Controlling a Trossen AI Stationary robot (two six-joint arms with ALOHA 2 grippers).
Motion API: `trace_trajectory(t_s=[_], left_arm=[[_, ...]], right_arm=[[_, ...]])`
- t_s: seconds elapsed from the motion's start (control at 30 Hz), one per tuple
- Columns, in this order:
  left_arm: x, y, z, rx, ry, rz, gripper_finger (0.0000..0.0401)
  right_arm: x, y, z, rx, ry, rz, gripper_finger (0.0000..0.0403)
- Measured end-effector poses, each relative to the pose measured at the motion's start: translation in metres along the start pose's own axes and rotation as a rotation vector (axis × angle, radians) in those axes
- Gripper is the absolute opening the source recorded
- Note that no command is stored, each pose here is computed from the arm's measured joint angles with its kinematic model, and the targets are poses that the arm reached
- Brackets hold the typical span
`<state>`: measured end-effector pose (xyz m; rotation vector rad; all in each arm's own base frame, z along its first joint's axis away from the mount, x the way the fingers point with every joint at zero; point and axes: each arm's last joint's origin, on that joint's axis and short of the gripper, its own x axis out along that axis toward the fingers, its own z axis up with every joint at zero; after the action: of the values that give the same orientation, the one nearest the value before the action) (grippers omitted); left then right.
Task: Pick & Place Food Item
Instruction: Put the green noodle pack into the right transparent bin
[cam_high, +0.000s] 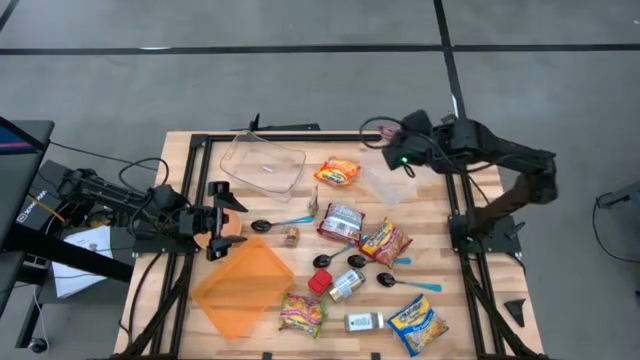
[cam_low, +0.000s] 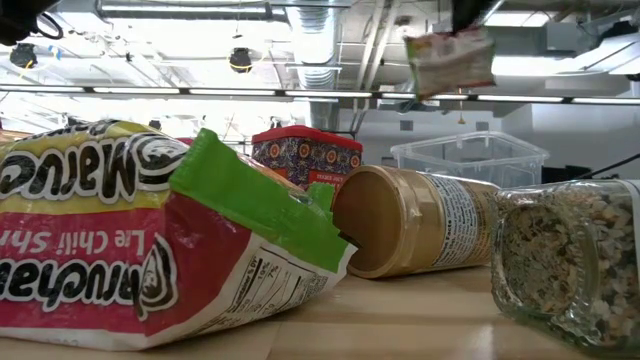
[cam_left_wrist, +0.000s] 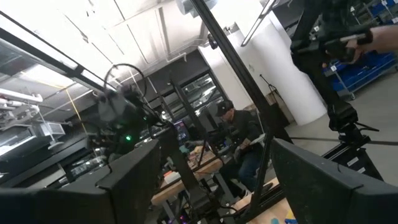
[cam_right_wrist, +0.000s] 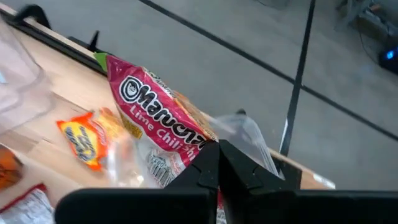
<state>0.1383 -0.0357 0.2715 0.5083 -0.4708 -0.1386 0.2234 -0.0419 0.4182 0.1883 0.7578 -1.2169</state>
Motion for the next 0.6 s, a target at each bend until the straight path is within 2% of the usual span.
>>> trace_trajectory(t_s=[0.37, 0.6], left_arm=[[0.000, 0.000, 0.000, 0.000, -0.001, 0.001, 0.0298], [0.000, 0.000, 0.000, 0.001, -0.004, 0.003, 0.0298]], right_arm=[[0.033, -0.016, -0.068, 0.072, 0.086, -0.122, 0.0000], [0.044, -0.014, -0.081, 0.091, 0.059, -0.176, 0.0000]])
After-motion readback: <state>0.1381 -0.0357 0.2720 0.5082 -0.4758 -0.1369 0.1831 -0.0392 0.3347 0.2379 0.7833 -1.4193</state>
